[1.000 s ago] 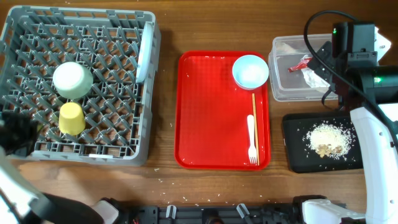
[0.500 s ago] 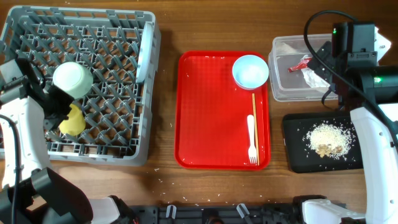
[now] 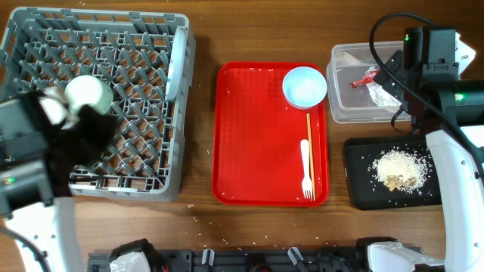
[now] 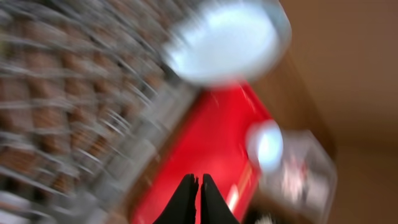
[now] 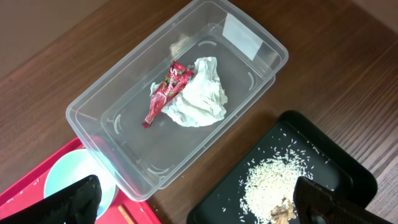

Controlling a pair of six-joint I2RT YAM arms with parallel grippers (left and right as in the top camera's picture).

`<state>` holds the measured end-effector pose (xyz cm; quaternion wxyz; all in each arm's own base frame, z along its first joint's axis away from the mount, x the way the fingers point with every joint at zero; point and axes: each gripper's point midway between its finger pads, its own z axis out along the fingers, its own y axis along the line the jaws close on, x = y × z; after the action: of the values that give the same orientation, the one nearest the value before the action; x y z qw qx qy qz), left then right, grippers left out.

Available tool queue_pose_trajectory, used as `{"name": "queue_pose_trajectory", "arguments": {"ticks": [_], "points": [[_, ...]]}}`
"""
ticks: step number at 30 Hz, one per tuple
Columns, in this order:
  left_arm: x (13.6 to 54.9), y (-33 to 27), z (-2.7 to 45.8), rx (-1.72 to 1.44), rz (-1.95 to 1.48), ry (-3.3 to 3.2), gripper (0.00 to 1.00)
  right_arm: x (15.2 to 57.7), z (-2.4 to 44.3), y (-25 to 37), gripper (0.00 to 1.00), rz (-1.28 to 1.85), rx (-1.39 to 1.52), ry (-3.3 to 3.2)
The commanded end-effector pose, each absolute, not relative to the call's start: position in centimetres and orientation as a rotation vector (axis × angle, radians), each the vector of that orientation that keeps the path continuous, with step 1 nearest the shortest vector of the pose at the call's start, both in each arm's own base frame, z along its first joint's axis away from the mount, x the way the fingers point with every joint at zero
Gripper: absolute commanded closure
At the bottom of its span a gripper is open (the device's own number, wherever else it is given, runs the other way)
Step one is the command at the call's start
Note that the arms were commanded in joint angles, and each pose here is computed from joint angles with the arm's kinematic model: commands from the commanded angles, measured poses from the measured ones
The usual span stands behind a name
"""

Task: Sort waste into correct bins and load items into the dishwasher rack
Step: 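Grasp the white plastic fork on the red tray with the left gripper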

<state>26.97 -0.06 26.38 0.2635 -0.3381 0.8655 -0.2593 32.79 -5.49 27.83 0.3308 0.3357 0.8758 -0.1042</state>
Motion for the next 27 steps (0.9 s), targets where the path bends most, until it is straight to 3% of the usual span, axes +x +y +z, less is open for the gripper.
{"name": "queue_pose_trajectory", "arguments": {"ticks": [1, 3, 4, 6, 8, 10, 12, 13, 17, 19, 22, 24, 25, 26, 27], "points": [[26.0, -10.8, 27.7, -0.442, -0.945, 2.490, 0.67, 32.9, 28.3, -5.9, 0.00, -0.292, 0.882, 2.269], [25.1, -17.2, 27.9, -0.136, -1.041, 2.529, 0.34, 32.9, 28.3, -5.9, 0.00, -0.292, 0.882, 2.269], [24.4, -21.4, 27.8, 0.052, -1.102, 2.532, 0.45, 32.9, 28.3, -5.9, 0.00, -0.292, 0.882, 2.269], [23.6, -26.6, 26.3, 0.230, -1.119, 2.556, 0.50, 32.9, 28.3, -5.9, 0.00, -0.292, 0.882, 2.269], [24.5, -29.1, 22.1, 0.084, -0.947, 2.660, 0.50, 32.9, 28.3, -5.9, 0.00, -0.292, 0.882, 2.269], [25.9, -30.3, 16.3, -0.141, -0.699, 2.745, 0.59, 32.9, 28.3, -5.9, 0.00, -0.292, 0.882, 2.269], [25.6, -32.6, 12.4, -0.104, -0.636, 2.800, 0.66, 32.9, 28.3, -5.9, 0.00, -0.292, 0.882, 2.269], [25.0, -33.9, 9.9, -0.064, -0.603, 2.838, 0.74, 32.9, 28.3, -5.9, 0.00, -0.292, 0.883, 2.269], [23.7, -35.7, 3.7, -0.035, -0.397, 2.845, 0.77, 32.9, 28.3, -5.9, 0.00, -0.292, 0.882, 2.269], [24.1, -36.0, 3.2, -0.010, -0.320, 2.767, 0.71, 32.9, 28.3, -5.9, 0.00, -0.292, 0.882, 2.269], [24.5, -37.6, 4.0, 0.007, -0.359, 2.676, 0.54, 32.9, 28.3, -5.9, 0.00, -0.292, 0.883, 2.269], [24.3, -38.7, 4.4, 0.021, -0.414, 2.662, 0.06, 32.9, 28.3, -5.9, 0.01, -0.292, 0.882, 2.269], [23.5, -38.9, 4.1, 0.042, -0.430, 2.695, 0.14, 32.9, 28.3, -5.9, 0.00, -0.292, 0.882, 2.269], [23.4, -38.7, 4.0, 0.044, -0.416, 2.697, 0.28, 32.9, 28.3, -5.9, 0.00, -0.292, 0.883, 2.269], [23.4, -38.7, 4.0, 0.059, -0.409, 2.698, 0.25, 32.9, 28.3, -5.9, 0.00, -0.292, 0.882, 2.269]]}}
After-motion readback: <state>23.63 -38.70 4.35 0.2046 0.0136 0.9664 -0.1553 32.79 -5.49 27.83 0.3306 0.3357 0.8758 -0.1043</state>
